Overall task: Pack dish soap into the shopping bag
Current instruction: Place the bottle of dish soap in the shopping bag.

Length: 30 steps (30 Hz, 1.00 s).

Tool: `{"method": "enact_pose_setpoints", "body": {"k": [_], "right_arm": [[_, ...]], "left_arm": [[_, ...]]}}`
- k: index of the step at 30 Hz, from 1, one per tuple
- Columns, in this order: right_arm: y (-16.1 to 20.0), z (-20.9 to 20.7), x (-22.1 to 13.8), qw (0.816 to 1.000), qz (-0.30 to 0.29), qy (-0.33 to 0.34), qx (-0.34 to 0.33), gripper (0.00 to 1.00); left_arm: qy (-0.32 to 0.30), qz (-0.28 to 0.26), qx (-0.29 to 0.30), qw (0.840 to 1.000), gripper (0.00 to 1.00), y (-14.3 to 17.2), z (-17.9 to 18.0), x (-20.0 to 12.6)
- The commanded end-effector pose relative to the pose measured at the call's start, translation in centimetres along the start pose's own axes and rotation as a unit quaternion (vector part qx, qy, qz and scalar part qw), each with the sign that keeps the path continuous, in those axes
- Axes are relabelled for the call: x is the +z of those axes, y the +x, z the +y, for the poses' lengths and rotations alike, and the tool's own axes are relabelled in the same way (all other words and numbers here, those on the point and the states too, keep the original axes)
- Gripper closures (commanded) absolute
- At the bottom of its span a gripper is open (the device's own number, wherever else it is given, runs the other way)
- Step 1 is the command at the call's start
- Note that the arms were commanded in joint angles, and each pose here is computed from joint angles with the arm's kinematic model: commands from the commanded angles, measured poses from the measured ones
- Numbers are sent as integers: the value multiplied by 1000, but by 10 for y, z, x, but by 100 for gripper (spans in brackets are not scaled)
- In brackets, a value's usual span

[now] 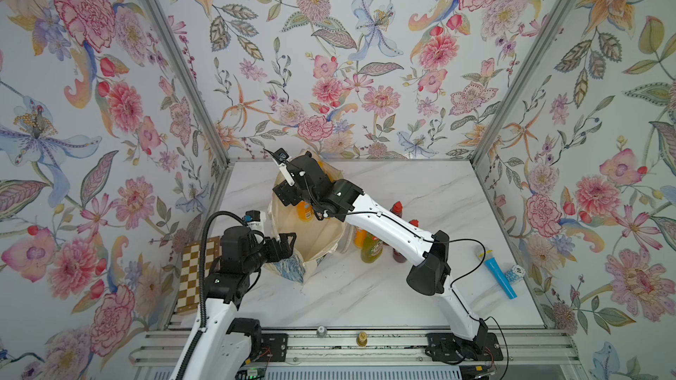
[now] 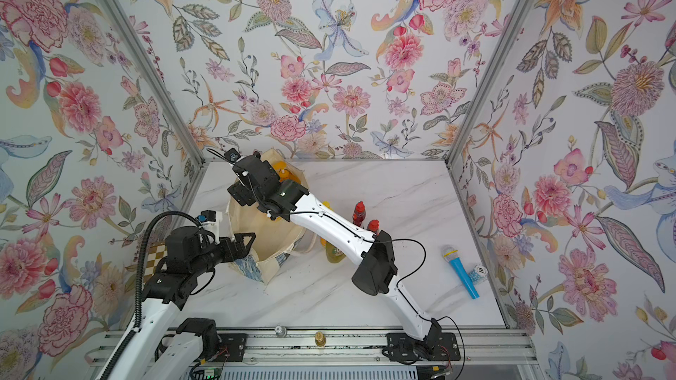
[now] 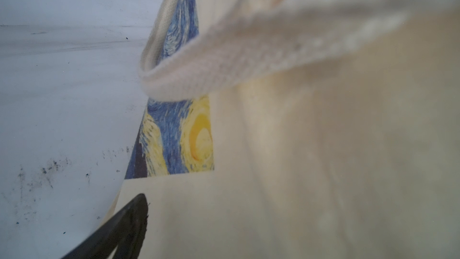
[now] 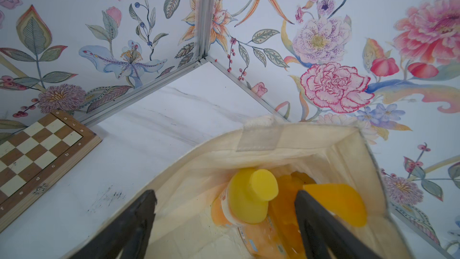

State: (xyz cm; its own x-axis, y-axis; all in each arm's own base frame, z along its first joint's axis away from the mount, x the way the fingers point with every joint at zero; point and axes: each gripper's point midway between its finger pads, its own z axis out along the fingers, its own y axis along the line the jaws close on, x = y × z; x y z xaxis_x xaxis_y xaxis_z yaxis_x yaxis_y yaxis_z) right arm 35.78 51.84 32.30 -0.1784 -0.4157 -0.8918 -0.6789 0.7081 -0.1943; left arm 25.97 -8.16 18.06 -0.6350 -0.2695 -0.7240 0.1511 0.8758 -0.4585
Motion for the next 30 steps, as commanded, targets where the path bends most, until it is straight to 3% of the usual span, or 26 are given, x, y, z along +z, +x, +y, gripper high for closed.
{"method": "enact_pose_setpoints", "body": {"k": [1, 6, 14, 23, 30], "right_arm": [[-34, -19, -44, 999, -37, 22, 24, 6], [-37, -32, -78, 997, -40, 39, 48, 1], [-9, -64, -120, 992, -20, 89, 91, 1], [45, -110, -172, 972, -8, 169, 161, 1], [102, -144, -210, 953, 5, 178, 244, 1]], "left_arm": [[-18, 2, 8, 1000, 1, -3, 3, -5], [-25, -25, 20, 999, 1, -21, -1, -11], [-56, -60, 46, 996, 0, -49, -1, -24], [-85, -97, 68, 989, 1, -75, -2, -42], [-105, -122, 73, 984, 1, -87, 0, -53]]}}
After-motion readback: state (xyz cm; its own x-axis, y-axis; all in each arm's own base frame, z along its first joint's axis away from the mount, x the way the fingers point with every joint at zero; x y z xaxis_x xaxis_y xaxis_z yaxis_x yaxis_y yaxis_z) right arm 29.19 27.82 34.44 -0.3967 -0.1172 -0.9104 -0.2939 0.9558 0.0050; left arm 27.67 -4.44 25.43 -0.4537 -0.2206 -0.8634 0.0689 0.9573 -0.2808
